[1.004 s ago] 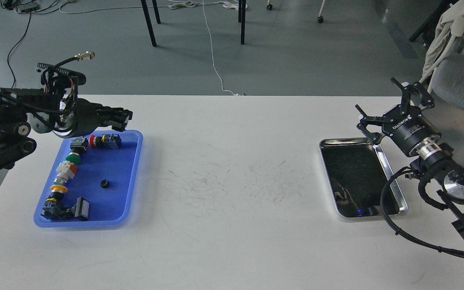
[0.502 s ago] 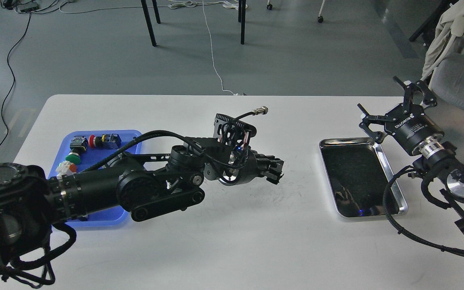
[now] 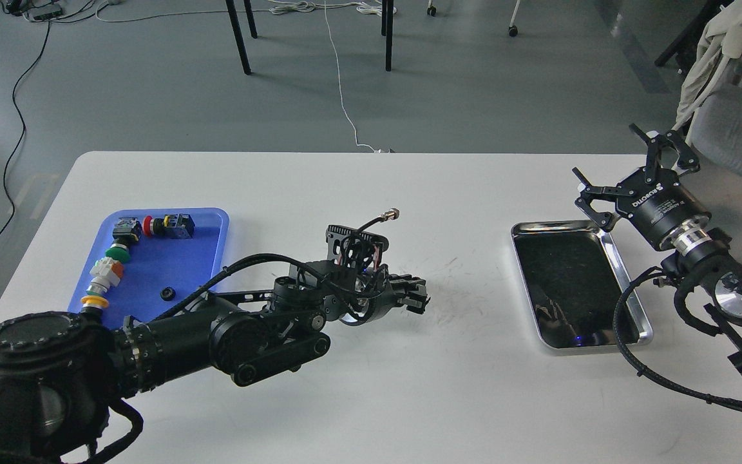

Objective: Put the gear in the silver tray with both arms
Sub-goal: 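Lift the black gear and carry it toward the table centre, then move the right gripper toward the gear held by the left gripper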

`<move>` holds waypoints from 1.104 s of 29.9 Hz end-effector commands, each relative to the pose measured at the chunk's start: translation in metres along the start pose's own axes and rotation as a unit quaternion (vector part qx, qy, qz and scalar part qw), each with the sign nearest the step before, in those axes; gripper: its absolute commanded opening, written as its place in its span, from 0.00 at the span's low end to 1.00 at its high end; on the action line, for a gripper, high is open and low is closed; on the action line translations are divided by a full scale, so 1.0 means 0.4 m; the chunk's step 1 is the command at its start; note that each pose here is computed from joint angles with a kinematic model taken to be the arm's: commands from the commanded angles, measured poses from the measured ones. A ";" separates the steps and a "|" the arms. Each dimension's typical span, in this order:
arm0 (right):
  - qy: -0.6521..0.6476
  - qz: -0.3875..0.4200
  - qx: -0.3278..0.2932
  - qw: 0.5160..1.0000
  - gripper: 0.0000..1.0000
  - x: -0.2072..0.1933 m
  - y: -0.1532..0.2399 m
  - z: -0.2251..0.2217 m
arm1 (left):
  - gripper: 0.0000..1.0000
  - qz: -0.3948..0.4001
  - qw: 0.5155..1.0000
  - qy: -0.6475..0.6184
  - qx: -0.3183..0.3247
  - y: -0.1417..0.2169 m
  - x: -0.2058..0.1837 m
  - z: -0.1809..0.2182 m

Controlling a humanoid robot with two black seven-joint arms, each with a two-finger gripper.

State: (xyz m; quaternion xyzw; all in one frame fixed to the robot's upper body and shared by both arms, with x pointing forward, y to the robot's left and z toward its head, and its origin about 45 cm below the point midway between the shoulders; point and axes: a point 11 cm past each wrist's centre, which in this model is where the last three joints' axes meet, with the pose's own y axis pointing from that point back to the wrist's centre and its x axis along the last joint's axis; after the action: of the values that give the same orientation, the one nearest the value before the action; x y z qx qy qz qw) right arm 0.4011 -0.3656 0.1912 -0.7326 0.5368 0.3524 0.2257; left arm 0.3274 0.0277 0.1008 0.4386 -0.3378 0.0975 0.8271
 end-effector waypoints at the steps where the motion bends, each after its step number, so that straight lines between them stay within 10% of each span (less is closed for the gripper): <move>1: 0.000 0.000 0.000 1.000 0.99 0.000 0.000 0.001 | 0.09 -0.010 1.000 0.011 -0.020 0.003 -0.047 0.039; 11: -0.002 -0.001 -0.001 1.000 0.99 -0.001 -0.002 0.005 | 0.15 0.005 0.999 0.015 -0.029 0.005 -0.051 0.055; 22: 0.003 -0.002 -0.004 1.000 0.99 -0.002 -0.002 0.008 | 0.49 0.012 0.999 0.023 -0.044 0.008 -0.049 0.070; 27: 0.018 -0.008 -0.012 1.000 0.99 -0.015 -0.013 0.012 | 0.96 0.039 0.995 0.077 -0.050 0.011 -0.025 0.077; 33: 0.052 -0.049 -0.047 0.996 0.99 -0.098 -0.064 0.027 | 0.98 0.118 0.972 0.197 -0.060 0.039 0.124 0.065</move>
State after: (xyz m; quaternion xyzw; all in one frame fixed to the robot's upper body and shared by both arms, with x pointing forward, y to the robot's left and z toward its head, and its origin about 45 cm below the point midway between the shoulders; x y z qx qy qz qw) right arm 0.4112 -0.3408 0.2025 -0.7669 0.5121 0.3343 0.1946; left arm 0.3213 0.0069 0.1279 0.3499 -0.2582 0.2021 0.8775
